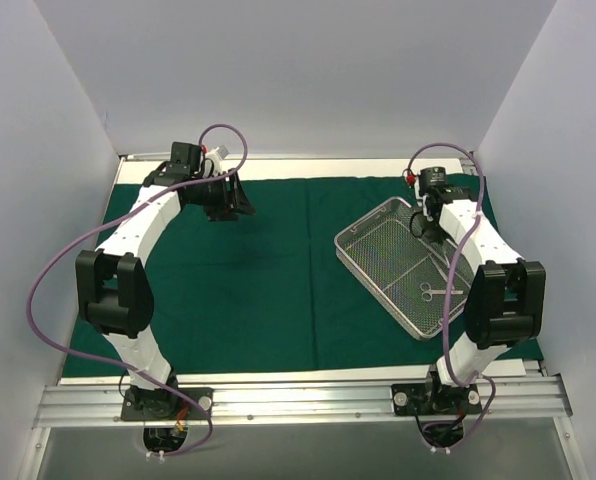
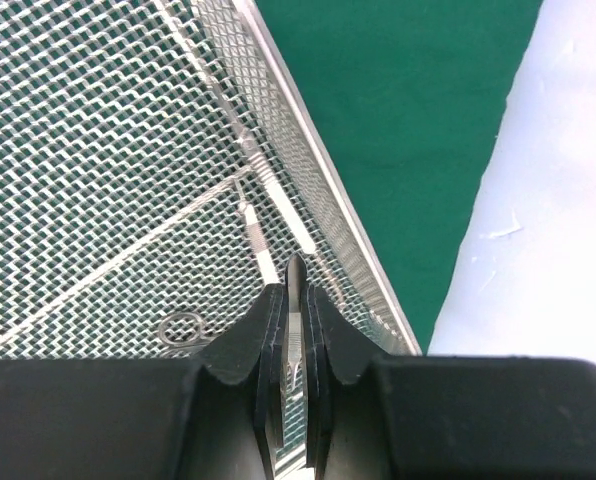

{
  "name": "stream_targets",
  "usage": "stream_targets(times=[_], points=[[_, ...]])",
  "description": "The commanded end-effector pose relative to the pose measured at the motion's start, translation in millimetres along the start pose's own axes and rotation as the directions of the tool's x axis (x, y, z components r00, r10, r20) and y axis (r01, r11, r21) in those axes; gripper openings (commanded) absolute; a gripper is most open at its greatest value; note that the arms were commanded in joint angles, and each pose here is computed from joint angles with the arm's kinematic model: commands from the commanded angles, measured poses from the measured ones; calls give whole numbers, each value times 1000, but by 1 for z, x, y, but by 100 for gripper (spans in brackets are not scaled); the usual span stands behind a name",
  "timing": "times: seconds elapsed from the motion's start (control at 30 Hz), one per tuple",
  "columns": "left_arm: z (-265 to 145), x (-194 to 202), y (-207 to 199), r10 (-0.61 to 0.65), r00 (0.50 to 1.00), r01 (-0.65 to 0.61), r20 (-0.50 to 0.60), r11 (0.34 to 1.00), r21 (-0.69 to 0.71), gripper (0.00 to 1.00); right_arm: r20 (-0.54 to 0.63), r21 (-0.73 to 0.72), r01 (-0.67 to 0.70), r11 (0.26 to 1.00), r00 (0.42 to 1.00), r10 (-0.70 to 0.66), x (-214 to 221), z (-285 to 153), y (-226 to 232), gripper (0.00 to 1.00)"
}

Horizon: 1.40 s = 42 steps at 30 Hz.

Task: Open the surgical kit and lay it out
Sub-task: Pick up the medical item from the container, then place the medical item in the surgical kit.

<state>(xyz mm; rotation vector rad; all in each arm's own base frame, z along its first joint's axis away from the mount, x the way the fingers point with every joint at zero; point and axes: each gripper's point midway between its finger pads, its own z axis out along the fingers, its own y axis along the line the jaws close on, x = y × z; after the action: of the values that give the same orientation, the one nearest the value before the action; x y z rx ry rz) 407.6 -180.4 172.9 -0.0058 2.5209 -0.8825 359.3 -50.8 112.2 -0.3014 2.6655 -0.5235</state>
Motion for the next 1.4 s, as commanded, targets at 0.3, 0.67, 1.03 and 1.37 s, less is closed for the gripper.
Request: stream_targets(times=[0.3,0.67,1.03,1.37], points=[[-21,-25,-55,79,993,-95,90,979,182,73,198,-441,-178,879,937,289,-131,-90,115,0],[-39,-37,-103,106,974,-145,201,970,193,71,169,-866,-170,471,786,595,-211,-202,243,0],[-15,-15,-121,240,954,-261,180,960,100,71,119,-898,-162,408,805,582,-207,-220,295,0],[-8,-3,-113,305,940,-312,153,950,25,65,113,-904,-160,396,804,583,-203,-225,295,0]])
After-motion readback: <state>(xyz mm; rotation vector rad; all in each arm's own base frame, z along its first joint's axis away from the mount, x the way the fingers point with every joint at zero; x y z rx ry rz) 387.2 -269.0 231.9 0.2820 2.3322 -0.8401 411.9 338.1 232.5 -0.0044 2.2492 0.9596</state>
